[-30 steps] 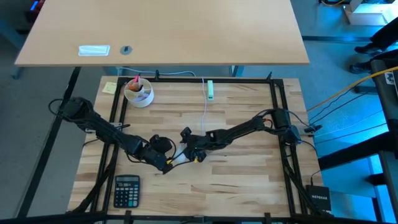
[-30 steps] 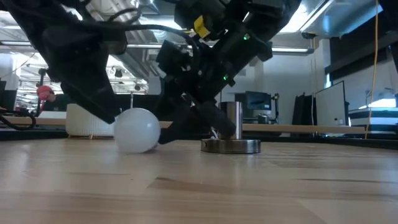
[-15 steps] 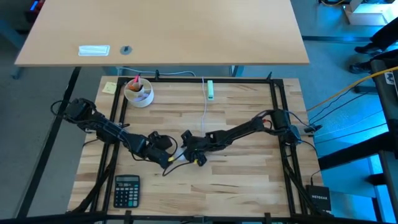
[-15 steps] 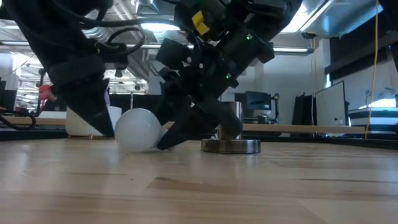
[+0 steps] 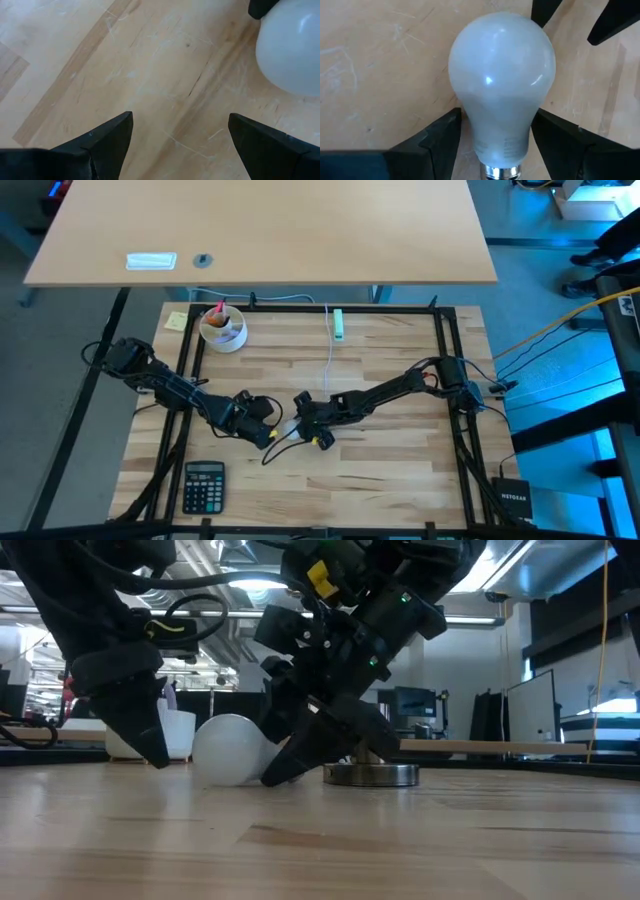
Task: Screw lightbulb
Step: Insert the lightbulb into the lamp socket
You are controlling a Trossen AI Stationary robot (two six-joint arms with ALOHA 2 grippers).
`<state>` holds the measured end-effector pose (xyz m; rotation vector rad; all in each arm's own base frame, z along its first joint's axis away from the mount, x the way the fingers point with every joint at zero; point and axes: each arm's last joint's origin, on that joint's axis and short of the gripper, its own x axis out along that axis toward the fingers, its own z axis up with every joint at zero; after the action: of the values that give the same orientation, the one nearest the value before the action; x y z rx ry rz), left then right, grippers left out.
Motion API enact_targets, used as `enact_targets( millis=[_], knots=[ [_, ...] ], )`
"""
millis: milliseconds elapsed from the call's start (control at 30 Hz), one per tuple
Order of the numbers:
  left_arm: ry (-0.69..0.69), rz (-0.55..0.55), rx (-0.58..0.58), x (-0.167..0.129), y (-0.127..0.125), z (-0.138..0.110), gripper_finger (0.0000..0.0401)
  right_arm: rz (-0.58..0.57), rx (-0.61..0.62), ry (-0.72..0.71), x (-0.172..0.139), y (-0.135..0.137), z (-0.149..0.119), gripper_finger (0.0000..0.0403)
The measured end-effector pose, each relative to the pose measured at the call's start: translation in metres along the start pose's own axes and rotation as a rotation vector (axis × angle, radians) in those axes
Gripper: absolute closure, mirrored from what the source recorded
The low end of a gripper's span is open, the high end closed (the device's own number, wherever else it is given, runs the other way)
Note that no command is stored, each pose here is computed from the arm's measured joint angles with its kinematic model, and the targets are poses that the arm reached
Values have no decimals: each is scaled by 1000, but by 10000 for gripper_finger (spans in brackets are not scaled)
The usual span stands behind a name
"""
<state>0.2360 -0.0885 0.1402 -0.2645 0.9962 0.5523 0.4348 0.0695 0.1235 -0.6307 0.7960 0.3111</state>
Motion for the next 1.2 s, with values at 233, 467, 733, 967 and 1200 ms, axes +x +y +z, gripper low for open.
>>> enact_targets(
  millis=[233, 467, 733, 967, 1200],
  knots=[
    [7, 6, 8, 0, 1, -1, 83, -35, -20, 24, 0, -1, -1, 241],
    [60, 75, 34, -7, 3, 2, 83, -117, -25, 72, -2, -7, 2, 244],
    [91, 159, 77, -26, 0, 5, 83, -117, 34, 70, -25, -22, 24, 243],
    [27, 163, 97, -49, -6, 5, 84, -156, 123, 2, -76, -39, 42, 243],
    [-147, 69, 36, -84, -3, 8, 83, -197, 196, -85, -150, -52, 52, 243]
  ],
)
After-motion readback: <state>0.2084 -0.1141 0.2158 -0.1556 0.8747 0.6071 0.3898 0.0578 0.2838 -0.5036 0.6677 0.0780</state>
